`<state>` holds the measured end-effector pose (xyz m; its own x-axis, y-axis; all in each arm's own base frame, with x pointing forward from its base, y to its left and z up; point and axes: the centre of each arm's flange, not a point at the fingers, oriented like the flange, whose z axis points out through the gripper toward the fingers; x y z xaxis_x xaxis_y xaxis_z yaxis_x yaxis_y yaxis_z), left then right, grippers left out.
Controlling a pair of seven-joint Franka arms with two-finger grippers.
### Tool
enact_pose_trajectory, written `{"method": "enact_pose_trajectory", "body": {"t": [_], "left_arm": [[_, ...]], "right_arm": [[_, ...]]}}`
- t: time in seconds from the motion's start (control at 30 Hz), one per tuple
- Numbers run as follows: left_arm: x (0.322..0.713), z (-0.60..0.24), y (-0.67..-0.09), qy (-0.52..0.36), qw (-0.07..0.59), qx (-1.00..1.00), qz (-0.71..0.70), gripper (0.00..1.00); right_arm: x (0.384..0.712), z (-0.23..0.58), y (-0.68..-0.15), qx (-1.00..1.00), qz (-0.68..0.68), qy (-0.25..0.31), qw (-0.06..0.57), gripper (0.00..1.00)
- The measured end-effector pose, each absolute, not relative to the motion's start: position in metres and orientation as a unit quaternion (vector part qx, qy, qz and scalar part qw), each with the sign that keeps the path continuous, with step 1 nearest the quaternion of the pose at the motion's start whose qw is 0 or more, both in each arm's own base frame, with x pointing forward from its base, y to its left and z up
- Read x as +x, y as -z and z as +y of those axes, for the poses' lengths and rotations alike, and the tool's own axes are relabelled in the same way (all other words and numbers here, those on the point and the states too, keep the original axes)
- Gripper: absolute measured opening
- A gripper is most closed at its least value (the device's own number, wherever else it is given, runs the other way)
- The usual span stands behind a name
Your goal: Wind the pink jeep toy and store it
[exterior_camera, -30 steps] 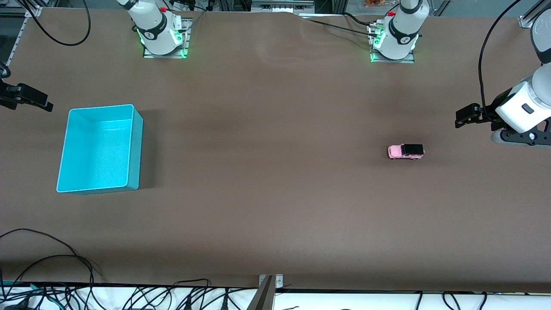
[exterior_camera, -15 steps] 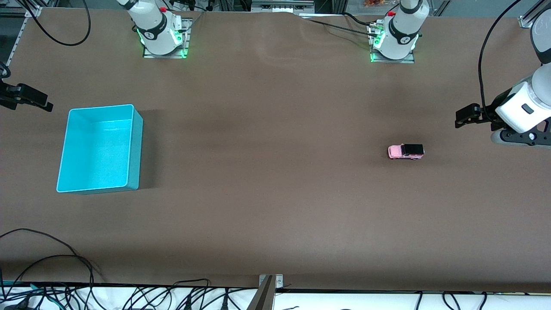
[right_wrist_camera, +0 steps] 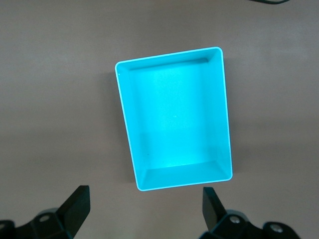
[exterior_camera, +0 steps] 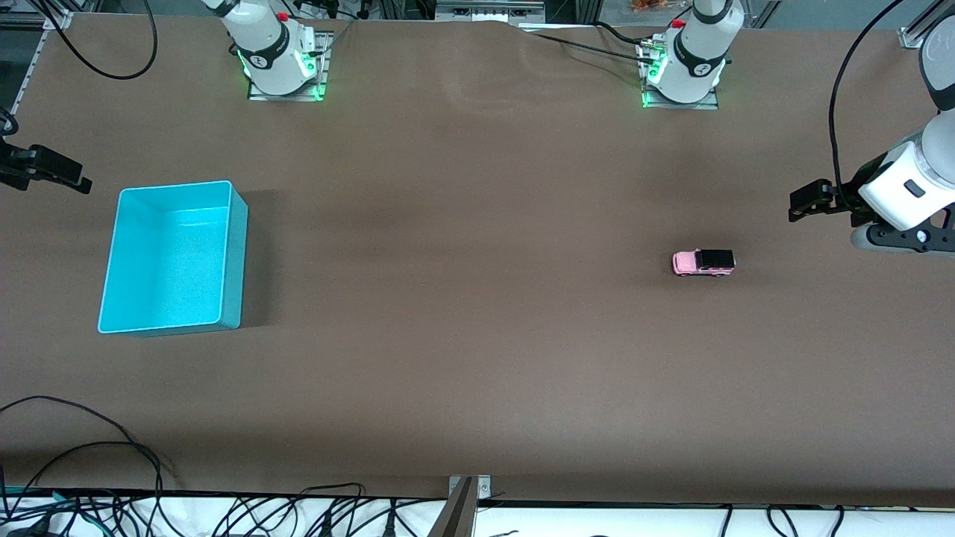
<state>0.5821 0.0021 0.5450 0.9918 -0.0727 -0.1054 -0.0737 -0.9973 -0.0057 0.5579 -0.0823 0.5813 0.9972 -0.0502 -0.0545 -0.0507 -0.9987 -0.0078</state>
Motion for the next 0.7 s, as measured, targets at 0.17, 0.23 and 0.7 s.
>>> {"method": "enact_pose_trajectory", "body": {"t": [0.17,0.23,0.7], "left_arm": [[0.582,0.002,-0.545,-0.053,0.005,-0.998,0.037,1.00],[0.582,0.002,-0.545,-0.053,0.005,-0.998,0.037,1.00],[0.582,0.002,-0.544,-0.053,0.005,-0.998,0.037,1.00]], "right_arm": [[0.558,-0.082,-0.581,-0.999,0.025,-0.027,0.005,1.00],[0.558,-0.082,-0.581,-0.999,0.025,-0.027,0.005,1.00],[0.565,-0.050,-0.578,-1.000,-0.004,-0.025,0.004,1.00]]}}
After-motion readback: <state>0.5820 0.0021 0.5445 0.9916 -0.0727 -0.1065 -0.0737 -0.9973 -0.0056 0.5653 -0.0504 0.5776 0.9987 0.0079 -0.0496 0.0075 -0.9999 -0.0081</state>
